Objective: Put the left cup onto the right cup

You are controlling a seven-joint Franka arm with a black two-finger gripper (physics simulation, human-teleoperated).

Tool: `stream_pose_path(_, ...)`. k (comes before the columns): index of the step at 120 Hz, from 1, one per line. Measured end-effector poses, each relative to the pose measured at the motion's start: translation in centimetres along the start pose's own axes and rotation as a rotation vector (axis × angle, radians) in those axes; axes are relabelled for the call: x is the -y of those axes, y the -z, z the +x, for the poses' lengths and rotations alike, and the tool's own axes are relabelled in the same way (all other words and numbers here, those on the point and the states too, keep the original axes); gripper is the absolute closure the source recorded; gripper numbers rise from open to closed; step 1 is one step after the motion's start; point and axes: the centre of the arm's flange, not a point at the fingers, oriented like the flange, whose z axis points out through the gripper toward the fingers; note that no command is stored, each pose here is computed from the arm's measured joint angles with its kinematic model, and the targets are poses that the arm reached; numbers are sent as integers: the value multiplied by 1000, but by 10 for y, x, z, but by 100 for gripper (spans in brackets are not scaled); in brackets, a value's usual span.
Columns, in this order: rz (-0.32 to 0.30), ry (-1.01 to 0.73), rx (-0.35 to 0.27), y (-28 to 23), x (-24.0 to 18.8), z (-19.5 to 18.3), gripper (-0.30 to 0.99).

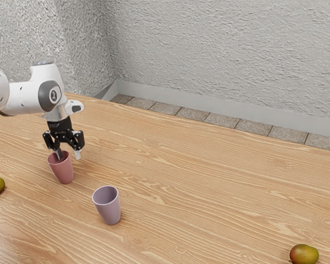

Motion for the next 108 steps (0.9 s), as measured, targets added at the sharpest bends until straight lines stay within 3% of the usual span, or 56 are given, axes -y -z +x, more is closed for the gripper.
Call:
stream_pose_path(19,-4,-3,1,-5,2,1,25)
stream_pose_path(63,-24,-3,-6,-6,2,3,58)
stream_pose_path(108,-28,-2,-12,-4,3,3,76)
